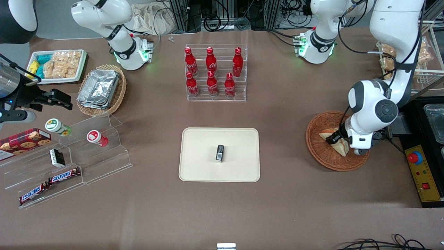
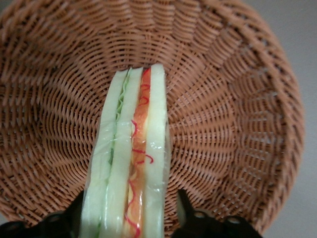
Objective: Place sandwich from basket to tray
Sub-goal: 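Close the left gripper on the sandwich and lift it from the basket, then carry the held sandwich over to the white tray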
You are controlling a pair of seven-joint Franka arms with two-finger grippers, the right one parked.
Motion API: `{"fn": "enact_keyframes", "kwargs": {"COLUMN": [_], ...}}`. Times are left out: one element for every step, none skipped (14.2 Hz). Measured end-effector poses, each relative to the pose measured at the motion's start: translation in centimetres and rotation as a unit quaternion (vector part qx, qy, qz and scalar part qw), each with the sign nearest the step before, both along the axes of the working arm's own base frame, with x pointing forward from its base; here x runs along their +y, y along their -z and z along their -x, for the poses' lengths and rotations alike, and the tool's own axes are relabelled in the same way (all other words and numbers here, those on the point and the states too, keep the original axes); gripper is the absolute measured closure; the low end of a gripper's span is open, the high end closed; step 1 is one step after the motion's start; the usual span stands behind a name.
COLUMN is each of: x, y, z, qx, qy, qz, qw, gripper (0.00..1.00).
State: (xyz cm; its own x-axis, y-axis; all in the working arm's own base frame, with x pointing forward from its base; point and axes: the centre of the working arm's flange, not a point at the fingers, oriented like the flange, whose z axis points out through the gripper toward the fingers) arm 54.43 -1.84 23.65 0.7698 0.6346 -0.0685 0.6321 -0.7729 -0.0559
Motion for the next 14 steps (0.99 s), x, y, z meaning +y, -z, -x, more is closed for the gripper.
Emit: {"fn": "enact_keyframes", "kwargs": {"x": [0.0, 0.0, 0.0, -0.1, -0.1, -0.3, -0.7, -1.5, -2.8, -4.7, -7.2, -10.0, -12.8, -15.6], "y": [0.2, 0.1, -0.4, -1.4, -3.2, -5.7, -8.8, -12.3, -15.8, -19.0, -21.6, -23.5, -24.5, -24.8], "z": [0.0, -0.1, -0.4, -0.8, -1.2, -1.7, -2.2, -2.7, -3.1, -3.4, -3.4, -3.3, -2.9, -2.2], "qx": [0.002, 0.0, -0.004, -0.006, 0.001, 0.012, 0.023, 0.031, 0.035, 0.036, 0.035, 0.033, 0.032, 0.032], "qy": [0.0, 0.0, 0.0, 0.0, 0.001, 0.003, 0.006, 0.013, 0.025, 0.042, 0.062, 0.084, 0.107, 0.132], "qz": [0.0, 0.0, 0.0, 0.001, 0.001, 0.002, 0.003, 0.004, 0.005, 0.007, 0.011, 0.014, 0.018, 0.022], "qw": [1.0, 1.0, 1.0, 1.0, 1.0, 0.9999, 0.9997, 0.9994, 0.9991, 0.9985, 0.9974, 0.9958, 0.9935, 0.9905], "gripper": [0.38, 0.5, 0.58, 0.67, 0.74, 0.75, 0.75, 0.75, 0.75, 0.75, 0.76, 0.8, 0.8, 0.8]}}
